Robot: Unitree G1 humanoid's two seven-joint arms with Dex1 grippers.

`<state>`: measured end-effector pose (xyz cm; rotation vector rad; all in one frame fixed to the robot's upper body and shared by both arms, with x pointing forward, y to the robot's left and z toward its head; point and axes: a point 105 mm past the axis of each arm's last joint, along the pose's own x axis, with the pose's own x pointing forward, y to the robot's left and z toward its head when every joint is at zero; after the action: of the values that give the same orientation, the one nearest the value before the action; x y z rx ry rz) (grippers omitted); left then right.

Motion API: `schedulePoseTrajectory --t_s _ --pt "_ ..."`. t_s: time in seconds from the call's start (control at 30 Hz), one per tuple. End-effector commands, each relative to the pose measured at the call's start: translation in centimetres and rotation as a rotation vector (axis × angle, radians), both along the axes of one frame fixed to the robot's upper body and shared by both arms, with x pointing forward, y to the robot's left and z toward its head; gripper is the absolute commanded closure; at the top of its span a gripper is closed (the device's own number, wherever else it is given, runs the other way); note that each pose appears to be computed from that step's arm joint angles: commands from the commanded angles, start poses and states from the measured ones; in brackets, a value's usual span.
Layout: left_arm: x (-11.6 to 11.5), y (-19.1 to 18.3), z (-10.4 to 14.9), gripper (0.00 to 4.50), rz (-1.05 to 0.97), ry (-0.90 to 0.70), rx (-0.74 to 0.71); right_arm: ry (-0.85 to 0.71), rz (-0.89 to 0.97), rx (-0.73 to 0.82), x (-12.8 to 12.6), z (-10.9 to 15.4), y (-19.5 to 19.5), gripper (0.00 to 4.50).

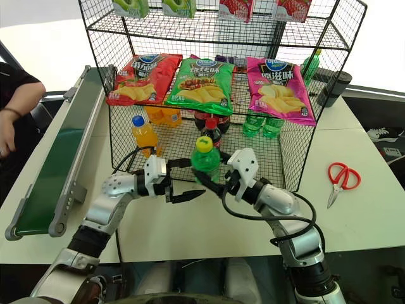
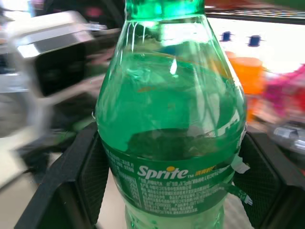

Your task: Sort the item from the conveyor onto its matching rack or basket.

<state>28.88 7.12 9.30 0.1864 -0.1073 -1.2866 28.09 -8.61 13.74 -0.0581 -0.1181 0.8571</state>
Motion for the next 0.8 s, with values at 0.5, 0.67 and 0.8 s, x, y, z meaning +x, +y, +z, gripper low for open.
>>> schedulePoseTrajectory --t_s 0.5,0.67,0.8 --pt "-1.3 2.7 1.7 0.05 0.149 -0.003 -0.066 -0.039 -0.665 0.105 5.4 -2.4 -10.5 1.45" --pt "-1.2 2.4 1.8 0.05 0.146 -0.009 -0.069 -0.021 -0.746 0.135 7.2 -3.2 -11.6 1.45" --pt "-1.2 2.2 2.0 0.05 0.141 -0.014 -0.073 0.003 -0.794 0.154 8.1 -3.9 -12.4 1.45"
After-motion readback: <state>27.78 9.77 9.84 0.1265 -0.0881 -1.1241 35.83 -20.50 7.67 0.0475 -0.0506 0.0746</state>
